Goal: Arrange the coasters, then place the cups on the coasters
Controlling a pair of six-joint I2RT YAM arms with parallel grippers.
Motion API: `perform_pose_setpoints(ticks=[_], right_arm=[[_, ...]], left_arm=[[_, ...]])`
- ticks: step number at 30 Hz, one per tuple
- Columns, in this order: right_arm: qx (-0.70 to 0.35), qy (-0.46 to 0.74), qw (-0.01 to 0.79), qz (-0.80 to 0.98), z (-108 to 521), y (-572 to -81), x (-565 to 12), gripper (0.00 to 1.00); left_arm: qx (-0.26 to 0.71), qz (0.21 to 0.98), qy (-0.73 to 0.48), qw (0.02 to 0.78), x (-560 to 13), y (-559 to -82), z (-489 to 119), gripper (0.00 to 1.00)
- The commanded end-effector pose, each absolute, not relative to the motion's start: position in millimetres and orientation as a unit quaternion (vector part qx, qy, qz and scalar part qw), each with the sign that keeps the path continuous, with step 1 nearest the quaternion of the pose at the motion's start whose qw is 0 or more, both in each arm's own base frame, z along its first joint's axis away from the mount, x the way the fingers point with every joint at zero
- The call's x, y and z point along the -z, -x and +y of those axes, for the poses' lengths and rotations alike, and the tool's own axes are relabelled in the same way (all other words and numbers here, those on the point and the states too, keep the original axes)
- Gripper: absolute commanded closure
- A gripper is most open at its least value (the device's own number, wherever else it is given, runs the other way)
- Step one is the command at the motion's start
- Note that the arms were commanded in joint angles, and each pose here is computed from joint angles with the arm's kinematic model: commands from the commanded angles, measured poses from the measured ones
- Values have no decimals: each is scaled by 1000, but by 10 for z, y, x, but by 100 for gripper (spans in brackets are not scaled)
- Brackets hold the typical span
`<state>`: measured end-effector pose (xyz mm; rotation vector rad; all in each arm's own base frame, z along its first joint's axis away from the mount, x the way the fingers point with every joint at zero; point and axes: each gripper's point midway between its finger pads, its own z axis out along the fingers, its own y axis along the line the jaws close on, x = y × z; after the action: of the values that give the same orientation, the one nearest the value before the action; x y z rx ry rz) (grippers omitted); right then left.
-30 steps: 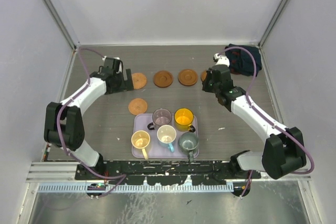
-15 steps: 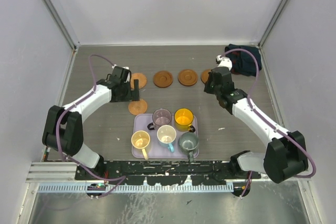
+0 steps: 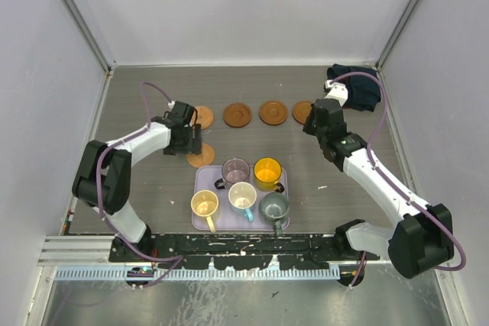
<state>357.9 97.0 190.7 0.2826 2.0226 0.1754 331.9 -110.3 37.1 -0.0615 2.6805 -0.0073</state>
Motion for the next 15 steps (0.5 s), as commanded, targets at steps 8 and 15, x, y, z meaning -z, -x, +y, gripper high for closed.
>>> perform_pose_setpoints(ticks=[8,15], right_arm=[[-74,-133,543,826,931,-3604,-2102,97],[-70,-131,541,828,921,-3605,-2088,97]], left_arm=[[-59,974,31,216,-292,-3375,-912,35],[-79,977,42,192,-216,-3377,-786,47]])
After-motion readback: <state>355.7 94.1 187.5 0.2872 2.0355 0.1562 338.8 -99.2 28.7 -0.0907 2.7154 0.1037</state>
